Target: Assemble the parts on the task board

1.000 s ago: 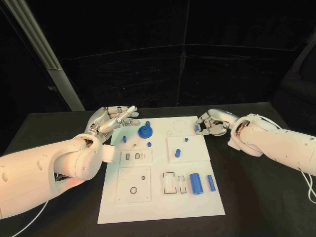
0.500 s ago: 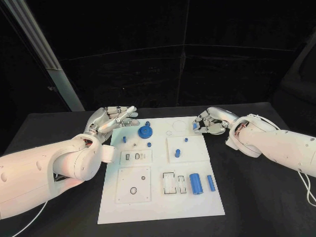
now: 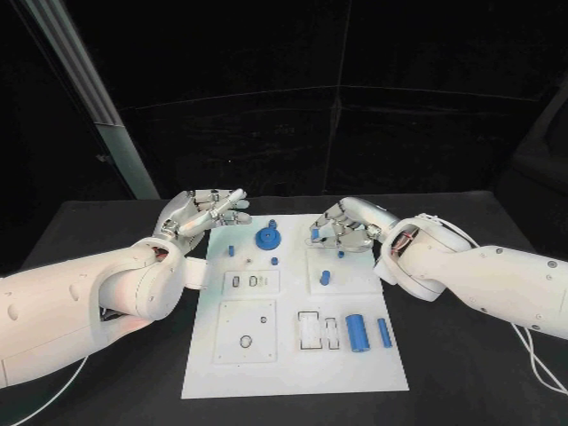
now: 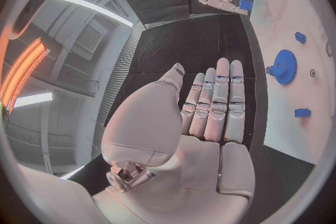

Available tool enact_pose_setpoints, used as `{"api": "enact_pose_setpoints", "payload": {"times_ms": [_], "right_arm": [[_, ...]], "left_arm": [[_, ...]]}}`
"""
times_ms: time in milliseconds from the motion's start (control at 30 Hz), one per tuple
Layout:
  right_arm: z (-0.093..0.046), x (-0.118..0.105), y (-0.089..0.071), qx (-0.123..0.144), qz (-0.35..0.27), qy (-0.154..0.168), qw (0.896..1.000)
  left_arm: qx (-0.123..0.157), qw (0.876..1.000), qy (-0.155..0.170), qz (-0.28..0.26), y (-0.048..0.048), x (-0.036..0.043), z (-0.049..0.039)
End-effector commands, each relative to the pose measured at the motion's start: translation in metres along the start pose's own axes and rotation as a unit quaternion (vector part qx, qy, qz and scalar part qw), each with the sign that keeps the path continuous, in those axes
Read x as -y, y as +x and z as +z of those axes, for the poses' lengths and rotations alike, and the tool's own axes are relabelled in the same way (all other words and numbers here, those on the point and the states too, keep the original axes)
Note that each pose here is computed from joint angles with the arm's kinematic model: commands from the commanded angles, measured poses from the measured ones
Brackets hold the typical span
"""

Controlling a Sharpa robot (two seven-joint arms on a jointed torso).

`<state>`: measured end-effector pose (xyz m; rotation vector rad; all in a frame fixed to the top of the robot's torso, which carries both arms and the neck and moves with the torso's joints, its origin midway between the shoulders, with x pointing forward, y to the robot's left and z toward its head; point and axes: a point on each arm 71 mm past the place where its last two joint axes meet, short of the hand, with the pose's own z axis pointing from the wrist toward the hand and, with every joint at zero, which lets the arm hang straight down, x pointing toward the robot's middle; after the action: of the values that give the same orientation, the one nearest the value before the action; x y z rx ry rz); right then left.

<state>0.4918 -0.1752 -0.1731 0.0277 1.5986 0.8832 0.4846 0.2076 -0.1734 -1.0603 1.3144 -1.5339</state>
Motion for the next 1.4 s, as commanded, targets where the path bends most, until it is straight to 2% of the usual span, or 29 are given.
{"api": "enact_pose_setpoints", "payload": {"times_ms": [33,200,433,767,967,1400], "right_arm": [[0.008,-0.010,0.008,-0.001,-0.035,0.032,0.999],[0.024,-0.033,0.029,-0.026,-0.071,0.014,0.997],[0.030,-0.051,0.059,-0.064,-0.103,-0.004,0.993],[0.033,-0.063,0.088,-0.095,-0.116,-0.018,0.988],[0.035,-0.065,0.096,-0.096,-0.124,-0.022,0.987],[0.036,-0.061,0.097,-0.098,-0.138,-0.017,0.985]], "left_arm": [[-0.006,1.000,0.001,-0.001,0.0006,0.0015,0.0012],[-0.002,1.000,0.000,-0.004,-0.0020,0.0032,0.0037],[0.001,1.000,0.004,-0.003,-0.0041,0.0072,0.0074],[-0.003,1.000,0.006,-0.004,-0.0007,0.0090,0.0108],[-0.005,1.000,0.006,-0.005,0.0008,0.0091,0.0113],[-0.007,1.000,0.005,-0.006,0.0017,0.0089,0.0117]]}}
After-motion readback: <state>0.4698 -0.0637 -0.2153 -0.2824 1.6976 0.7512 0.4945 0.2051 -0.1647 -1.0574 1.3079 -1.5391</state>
